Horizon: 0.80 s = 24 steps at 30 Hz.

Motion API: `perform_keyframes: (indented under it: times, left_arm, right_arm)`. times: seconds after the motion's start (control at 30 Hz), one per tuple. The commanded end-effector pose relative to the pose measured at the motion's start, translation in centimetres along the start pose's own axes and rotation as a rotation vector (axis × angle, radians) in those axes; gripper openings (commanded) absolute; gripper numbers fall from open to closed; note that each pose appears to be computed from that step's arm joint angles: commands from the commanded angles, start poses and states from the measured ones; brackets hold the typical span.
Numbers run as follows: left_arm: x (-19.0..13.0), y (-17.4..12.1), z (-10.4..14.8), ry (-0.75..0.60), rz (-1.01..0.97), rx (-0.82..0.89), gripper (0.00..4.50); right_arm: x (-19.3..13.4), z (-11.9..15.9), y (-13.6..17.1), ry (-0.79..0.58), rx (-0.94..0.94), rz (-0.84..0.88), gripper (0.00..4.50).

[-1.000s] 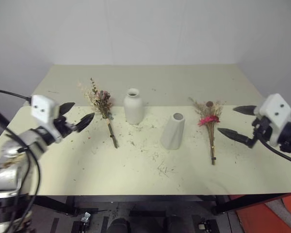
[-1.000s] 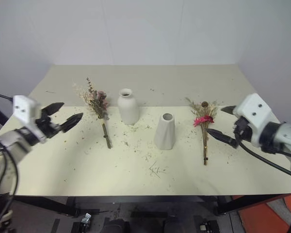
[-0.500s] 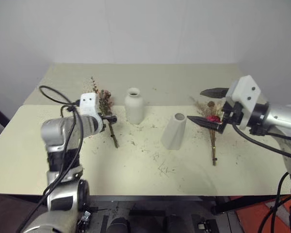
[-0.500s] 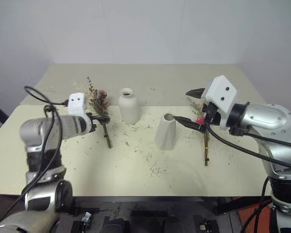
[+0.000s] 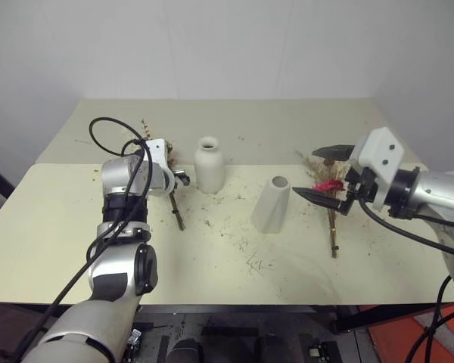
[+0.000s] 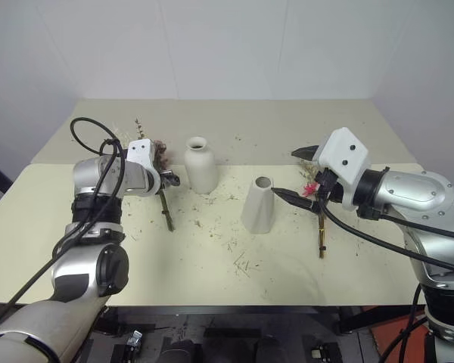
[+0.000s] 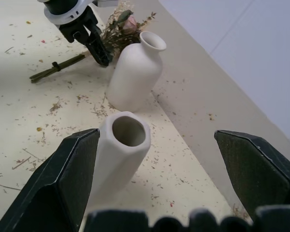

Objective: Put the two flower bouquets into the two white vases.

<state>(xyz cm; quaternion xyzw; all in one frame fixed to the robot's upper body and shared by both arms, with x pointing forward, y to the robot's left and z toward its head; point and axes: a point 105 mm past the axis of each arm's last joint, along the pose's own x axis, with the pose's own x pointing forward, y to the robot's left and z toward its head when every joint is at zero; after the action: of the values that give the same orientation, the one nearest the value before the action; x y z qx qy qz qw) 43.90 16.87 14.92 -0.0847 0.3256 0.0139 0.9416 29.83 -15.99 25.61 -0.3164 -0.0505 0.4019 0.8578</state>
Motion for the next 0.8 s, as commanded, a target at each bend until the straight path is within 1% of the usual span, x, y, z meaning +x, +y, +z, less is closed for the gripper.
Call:
perform_keyframes:
  times: [0.03, 0.07, 0.13, 0.3, 0.4, 0.47, 0.57, 0.6, 0.7, 0.73, 0.8]
  left_arm:
    - [0.1, -0.5, 1.4, -0.039, -0.005, 0.014, 4.11]
    - [0.2, -0.7, 1.3, -0.031, -0.008, 0.007, 3.89]
    - [0.6, -0.7, 1.0, -0.019, 0.006, 0.010, 3.32]
    - [1.2, -0.4, 0.7, -0.028, 0.051, 0.047, 1.68]
    - [1.1, -0.2, 1.5, -0.084, 0.085, 0.076, 0.68]
    - [1.0, 0.2, 2.3, -0.123, 0.116, 0.094, 0.17]
    - [0.7, 0.8, 3.3, -0.175, 0.146, 0.081, 0.16]
    - [0.5, 0.8, 4.0, -0.222, 0.147, 0.075, 0.16]
    - [-0.7, 0.7, 6.7, -0.484, 0.171, 0.084, 0.16]
    - [-1.6, 0.3, 7.9, -0.615, 0.141, 0.081, 0.16]
    - [-2.9, 0.2, 9.6, -0.688, 0.096, 0.006, 0.16]
  right_arm:
    - [-0.7, 0.9, -0.5, -0.007, -0.040, -0.033, 4.50]
    - [-0.7, 0.9, -0.5, -0.004, -0.040, -0.034, 4.50]
    - [-0.8, 0.9, -0.5, -0.002, -0.039, -0.039, 4.50]
    - [-1.0, 0.7, -0.5, 0.008, -0.034, -0.047, 4.50]
    - [-1.1, 0.6, -0.4, 0.012, -0.030, -0.050, 4.50]
    - [-1.2, 0.5, -0.4, 0.015, -0.026, -0.053, 4.50]
    - [-1.2, 0.3, -0.3, 0.018, -0.023, -0.054, 4.50]
    - [-1.1, 0.3, -0.3, 0.020, -0.022, -0.055, 4.50]
    - [-1.1, 0.2, -0.3, 0.022, -0.017, -0.059, 4.50]
    - [-1.1, 0.1, -0.3, 0.022, -0.015, -0.060, 4.50]
    - [-1.2, 0.1, -0.2, 0.024, -0.015, -0.061, 4.50]
